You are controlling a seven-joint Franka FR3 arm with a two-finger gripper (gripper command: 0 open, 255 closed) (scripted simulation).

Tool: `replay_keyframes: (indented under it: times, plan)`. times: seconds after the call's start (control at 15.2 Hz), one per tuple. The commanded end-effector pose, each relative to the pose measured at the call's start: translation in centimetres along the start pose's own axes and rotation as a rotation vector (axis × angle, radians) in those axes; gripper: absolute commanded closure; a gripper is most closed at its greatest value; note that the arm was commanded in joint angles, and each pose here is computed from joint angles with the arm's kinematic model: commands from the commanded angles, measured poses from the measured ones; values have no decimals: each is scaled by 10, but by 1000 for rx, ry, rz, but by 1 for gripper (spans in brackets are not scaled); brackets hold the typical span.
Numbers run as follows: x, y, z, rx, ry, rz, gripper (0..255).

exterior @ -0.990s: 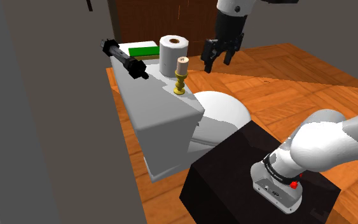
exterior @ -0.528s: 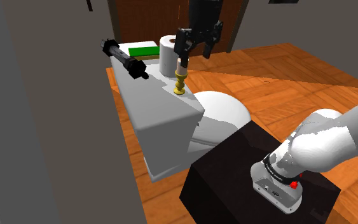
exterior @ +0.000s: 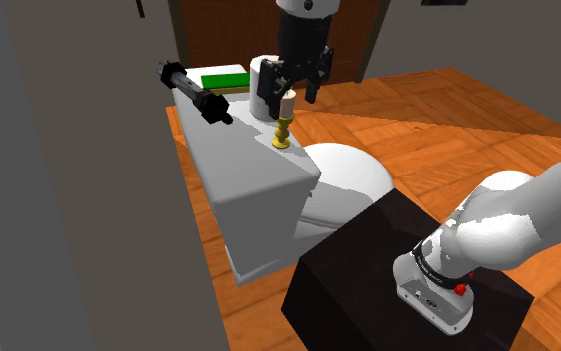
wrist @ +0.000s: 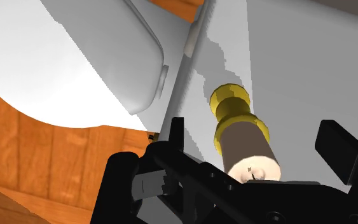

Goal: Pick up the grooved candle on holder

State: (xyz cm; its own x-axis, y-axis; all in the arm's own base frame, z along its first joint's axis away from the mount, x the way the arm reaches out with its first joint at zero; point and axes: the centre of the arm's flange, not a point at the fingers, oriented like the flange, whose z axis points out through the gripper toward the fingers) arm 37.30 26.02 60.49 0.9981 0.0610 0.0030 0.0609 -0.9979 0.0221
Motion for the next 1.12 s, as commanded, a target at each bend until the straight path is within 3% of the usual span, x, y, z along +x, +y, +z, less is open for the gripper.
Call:
replay_keyframes:
  times: [0.0, 0.13, 0.2, 0.79, 1.06]
  plan:
    - [1, 0, 14, 0, 0, 0, 0]
    - [1, 0, 14, 0, 0, 0, 0]
    - [1, -1, 15, 0, 0, 0, 255]
    - [1, 0, 14, 0, 0, 0, 255]
    - [1, 0, -7, 0, 0, 0, 255]
